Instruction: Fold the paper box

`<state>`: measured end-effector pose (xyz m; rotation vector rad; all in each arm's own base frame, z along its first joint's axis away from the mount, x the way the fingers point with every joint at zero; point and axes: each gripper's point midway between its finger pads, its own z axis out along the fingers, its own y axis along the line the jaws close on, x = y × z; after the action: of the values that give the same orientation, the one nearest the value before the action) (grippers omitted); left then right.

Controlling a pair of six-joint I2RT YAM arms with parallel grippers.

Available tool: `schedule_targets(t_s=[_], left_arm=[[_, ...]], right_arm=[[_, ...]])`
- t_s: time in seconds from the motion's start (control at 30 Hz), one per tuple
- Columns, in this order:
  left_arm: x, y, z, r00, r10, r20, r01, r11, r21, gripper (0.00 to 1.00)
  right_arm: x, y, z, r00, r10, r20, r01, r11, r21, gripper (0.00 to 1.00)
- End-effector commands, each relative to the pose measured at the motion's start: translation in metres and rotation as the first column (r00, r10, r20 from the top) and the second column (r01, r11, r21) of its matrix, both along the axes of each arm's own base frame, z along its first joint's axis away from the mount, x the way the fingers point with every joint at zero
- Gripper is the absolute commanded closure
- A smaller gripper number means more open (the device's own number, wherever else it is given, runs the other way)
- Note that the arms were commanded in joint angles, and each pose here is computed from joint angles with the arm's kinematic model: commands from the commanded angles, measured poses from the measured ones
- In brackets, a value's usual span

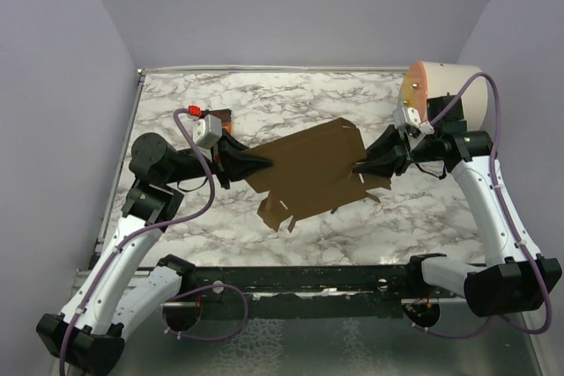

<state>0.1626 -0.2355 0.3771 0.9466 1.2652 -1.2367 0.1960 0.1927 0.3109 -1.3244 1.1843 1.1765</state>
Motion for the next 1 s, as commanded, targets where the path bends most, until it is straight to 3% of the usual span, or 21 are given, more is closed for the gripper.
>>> schedule_targets(t_s=[0.0,0.13,0.23,0.47,0.5,0.53,0.63,0.7,0.77,0.97], left_arm=[[-0.007,0.0,0.01,0.998,-0.031,0.045,0.032,0.999,-0.027,1.0],[-0.006,0.0,0.009,0.999,-0.03,0.042,0.032,0.999,-0.027,1.0],[-0.005,0.0,0.008,0.999,-0.026,0.041,0.027,0.999,-0.024,1.0],[-0.001,0.003,0.004,0.999,0.017,0.047,-0.016,1.0,-0.012,1.0],[0.0,0.004,0.005,0.998,0.029,0.053,-0.028,1.0,-0.013,1.0],[0.001,0.005,0.005,0.998,0.043,0.055,-0.042,0.999,-0.015,1.0],[0.007,0.009,0.007,0.992,0.106,0.065,-0.104,0.994,-0.024,1.0],[0.012,0.014,0.007,0.984,0.163,0.07,-0.161,0.986,-0.031,1.0],[0.015,0.019,0.007,0.975,0.211,0.072,-0.208,0.977,-0.041,1.0],[0.022,0.033,0.014,0.941,0.335,0.053,-0.33,0.94,-0.09,1.0]], right_arm=[[-0.009,0.004,0.009,0.999,0.045,0.007,-0.046,0.998,0.049,0.77],[-0.011,0.004,0.01,0.999,0.047,0.007,-0.047,0.998,0.051,0.86],[-0.012,0.004,0.011,0.999,0.048,0.002,-0.048,0.998,0.051,0.98],[-0.006,0.002,0.01,1.0,-0.001,-0.022,0.001,1.0,0.0,0.99],[-0.005,0.002,0.01,1.0,-0.01,-0.024,0.01,1.0,-0.008,0.96],[-0.003,0.001,0.009,1.0,-0.022,-0.022,0.021,1.0,-0.018,0.84],[-0.002,-0.002,0.011,0.998,-0.065,-0.008,0.064,0.997,-0.046,0.36],[0.0,-0.006,0.014,0.994,-0.106,0.012,0.107,0.992,-0.065,0.18],[0.003,-0.013,0.019,0.988,-0.152,0.025,0.153,0.985,-0.074,0.1],[0.028,-0.048,0.03,0.929,-0.369,-0.011,0.367,0.928,-0.068,0.08]])
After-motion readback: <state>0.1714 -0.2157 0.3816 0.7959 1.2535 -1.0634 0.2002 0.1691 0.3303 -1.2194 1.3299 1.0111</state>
